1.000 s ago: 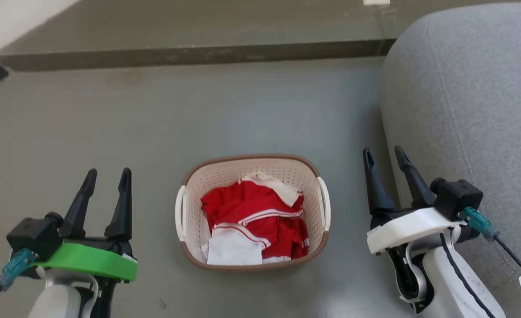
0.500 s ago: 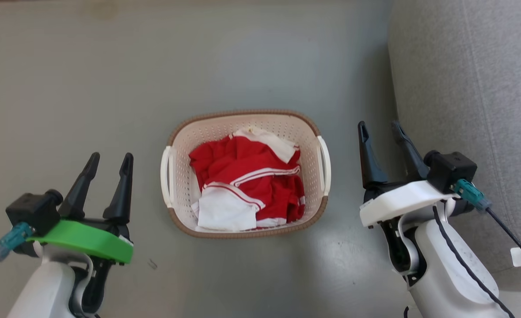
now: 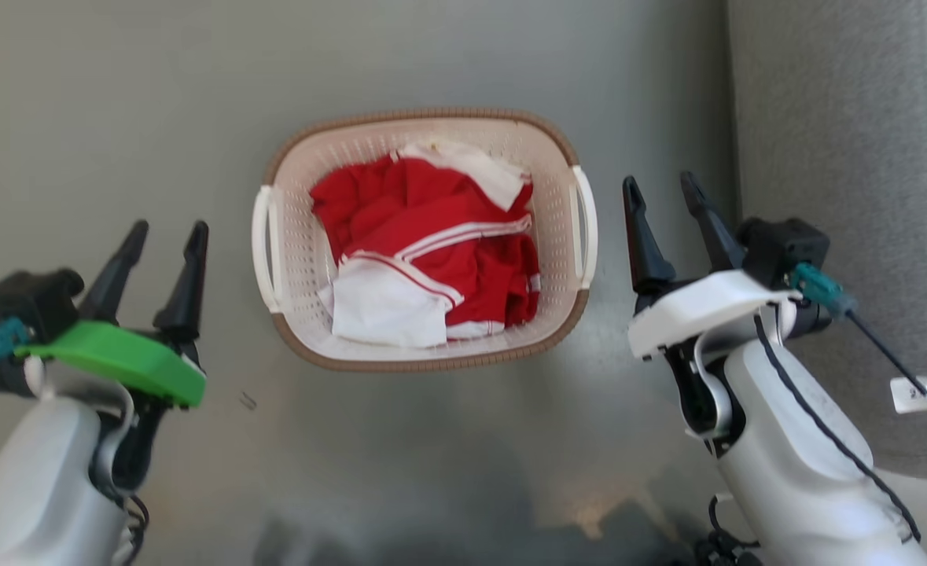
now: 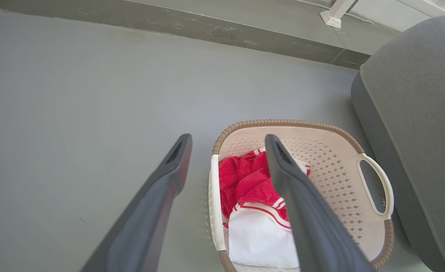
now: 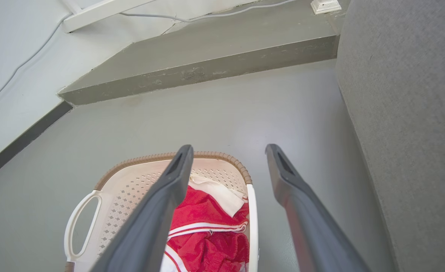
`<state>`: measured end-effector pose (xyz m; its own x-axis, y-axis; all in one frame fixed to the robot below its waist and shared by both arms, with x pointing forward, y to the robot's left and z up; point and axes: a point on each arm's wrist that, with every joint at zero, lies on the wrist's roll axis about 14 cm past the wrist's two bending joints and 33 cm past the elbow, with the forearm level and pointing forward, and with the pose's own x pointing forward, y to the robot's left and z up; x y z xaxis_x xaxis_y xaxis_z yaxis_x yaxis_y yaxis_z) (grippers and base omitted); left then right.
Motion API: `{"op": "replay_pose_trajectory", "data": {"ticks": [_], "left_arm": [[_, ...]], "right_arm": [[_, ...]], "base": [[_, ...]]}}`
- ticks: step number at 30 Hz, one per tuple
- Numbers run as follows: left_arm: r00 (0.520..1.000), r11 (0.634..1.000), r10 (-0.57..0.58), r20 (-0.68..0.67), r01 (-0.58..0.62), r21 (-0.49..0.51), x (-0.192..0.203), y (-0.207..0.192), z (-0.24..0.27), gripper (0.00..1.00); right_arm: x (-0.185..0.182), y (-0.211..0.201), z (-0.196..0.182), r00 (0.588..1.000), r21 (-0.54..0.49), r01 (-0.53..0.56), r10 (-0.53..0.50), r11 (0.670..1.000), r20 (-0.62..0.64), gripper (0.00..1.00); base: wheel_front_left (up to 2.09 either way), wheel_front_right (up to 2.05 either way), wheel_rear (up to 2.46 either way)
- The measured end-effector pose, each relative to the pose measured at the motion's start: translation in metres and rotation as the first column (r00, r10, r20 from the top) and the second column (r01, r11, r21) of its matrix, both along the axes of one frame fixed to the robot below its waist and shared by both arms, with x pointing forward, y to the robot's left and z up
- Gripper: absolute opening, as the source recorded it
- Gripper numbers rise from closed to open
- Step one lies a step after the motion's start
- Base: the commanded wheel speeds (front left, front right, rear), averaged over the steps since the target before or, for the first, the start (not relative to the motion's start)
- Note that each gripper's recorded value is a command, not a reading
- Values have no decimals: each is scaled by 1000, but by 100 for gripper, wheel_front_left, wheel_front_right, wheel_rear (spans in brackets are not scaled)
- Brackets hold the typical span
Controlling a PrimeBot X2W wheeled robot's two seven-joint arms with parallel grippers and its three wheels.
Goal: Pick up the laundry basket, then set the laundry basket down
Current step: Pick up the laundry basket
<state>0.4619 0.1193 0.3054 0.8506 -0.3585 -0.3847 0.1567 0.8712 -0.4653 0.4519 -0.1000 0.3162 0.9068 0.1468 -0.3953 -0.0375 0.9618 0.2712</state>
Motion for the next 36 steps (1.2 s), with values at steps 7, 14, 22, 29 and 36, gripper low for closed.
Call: {"op": "replay_pose_trajectory", "data": {"ticks": [7, 14, 22, 29, 36], "left_arm": [[994, 999, -39, -100, 39, 5, 11, -5, -43, 100], [976, 993, -109, -190, 115, 24, 13, -13, -87, 100], [948, 980, -190, -257, 199, 9, 9, -33, -128, 100], [907, 972, -212, -363, 235, 19, -10, -32, -168, 100], [894, 970, -226, -387, 243, -6, -12, -39, -185, 100]], "right_arm": [[-3, 2, -48, 993, 8, -2, 3, 1000, -122, 100], [4, 5, -85, 980, 25, -3, 8, 1000, -199, 100], [0, 5, -130, 955, 17, -11, 16, 1000, -295, 100], [-13, 4, -165, 923, 14, -13, 18, 1000, -384, 100], [-8, 7, -181, 914, 22, -19, 26, 1000, -405, 100]], "base": [[0, 0, 0], [0, 0, 0], [0, 0, 0], [0, 0, 0], [0, 0, 0]]}}
